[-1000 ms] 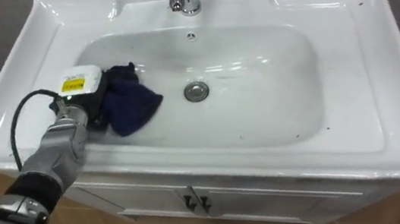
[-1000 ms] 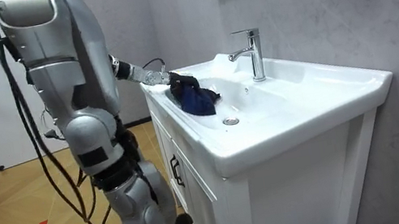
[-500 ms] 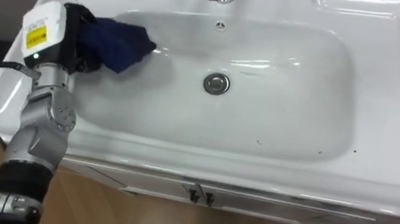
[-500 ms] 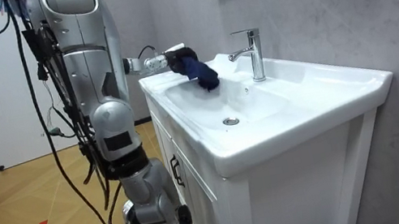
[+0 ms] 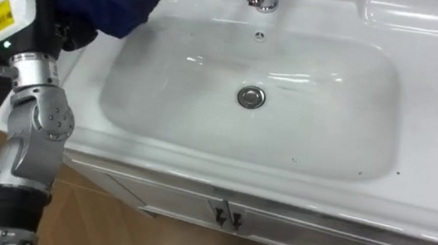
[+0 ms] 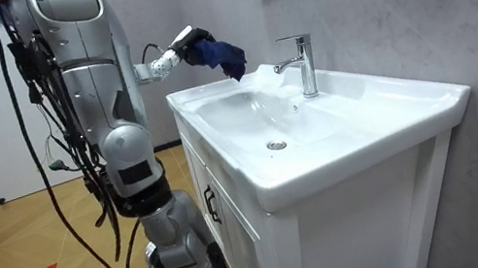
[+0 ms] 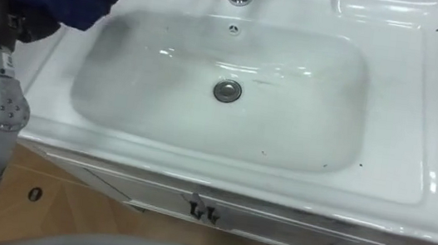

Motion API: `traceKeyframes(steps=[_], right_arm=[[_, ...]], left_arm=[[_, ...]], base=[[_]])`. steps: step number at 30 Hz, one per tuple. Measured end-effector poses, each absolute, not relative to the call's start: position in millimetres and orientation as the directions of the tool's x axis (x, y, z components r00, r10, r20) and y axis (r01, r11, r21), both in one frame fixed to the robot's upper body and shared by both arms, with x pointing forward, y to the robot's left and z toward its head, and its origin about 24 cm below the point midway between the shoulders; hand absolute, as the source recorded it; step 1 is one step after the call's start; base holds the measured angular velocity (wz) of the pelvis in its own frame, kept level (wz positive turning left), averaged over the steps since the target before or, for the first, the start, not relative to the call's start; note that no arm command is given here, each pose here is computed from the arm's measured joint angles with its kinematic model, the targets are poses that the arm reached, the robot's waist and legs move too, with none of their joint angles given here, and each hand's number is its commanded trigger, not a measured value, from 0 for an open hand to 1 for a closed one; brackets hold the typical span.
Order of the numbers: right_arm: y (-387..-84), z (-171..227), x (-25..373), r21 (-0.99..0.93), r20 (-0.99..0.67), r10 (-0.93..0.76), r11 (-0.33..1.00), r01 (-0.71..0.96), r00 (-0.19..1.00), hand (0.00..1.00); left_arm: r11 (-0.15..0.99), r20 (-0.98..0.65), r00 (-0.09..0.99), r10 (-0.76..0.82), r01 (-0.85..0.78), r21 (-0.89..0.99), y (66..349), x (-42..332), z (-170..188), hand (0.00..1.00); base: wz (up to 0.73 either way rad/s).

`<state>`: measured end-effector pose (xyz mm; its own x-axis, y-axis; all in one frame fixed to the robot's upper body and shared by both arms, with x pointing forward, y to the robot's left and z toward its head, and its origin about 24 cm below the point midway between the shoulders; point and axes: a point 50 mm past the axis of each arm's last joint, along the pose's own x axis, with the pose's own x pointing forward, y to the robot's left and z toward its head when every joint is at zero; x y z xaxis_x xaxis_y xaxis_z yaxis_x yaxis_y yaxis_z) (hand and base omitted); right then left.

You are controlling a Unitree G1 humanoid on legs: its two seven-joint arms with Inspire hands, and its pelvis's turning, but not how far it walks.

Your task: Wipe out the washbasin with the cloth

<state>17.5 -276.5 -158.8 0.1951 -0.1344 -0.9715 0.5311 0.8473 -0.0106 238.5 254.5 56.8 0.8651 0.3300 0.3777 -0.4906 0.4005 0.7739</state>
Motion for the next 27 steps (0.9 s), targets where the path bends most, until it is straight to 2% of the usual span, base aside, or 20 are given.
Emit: traceKeyframes(steps=[13,27], right_arm=[[-277.4,-159.0,8.5,-0.049,-0.975,-0.155,0.849,0.526,0.16,0.0],[-277.8,-158.8,9.0,-0.057,-0.976,-0.152,0.873,0.484,0.159,0.0]], left_arm=[[0.398,0.375,0.836,0.401,-0.528,0.75,269.1,233.5,56.7,1.0],[0.364,0.259,0.862,0.435,-0.432,0.825,278.9,224.8,26.4,1.0]], base=[[0.0],[0.0]])
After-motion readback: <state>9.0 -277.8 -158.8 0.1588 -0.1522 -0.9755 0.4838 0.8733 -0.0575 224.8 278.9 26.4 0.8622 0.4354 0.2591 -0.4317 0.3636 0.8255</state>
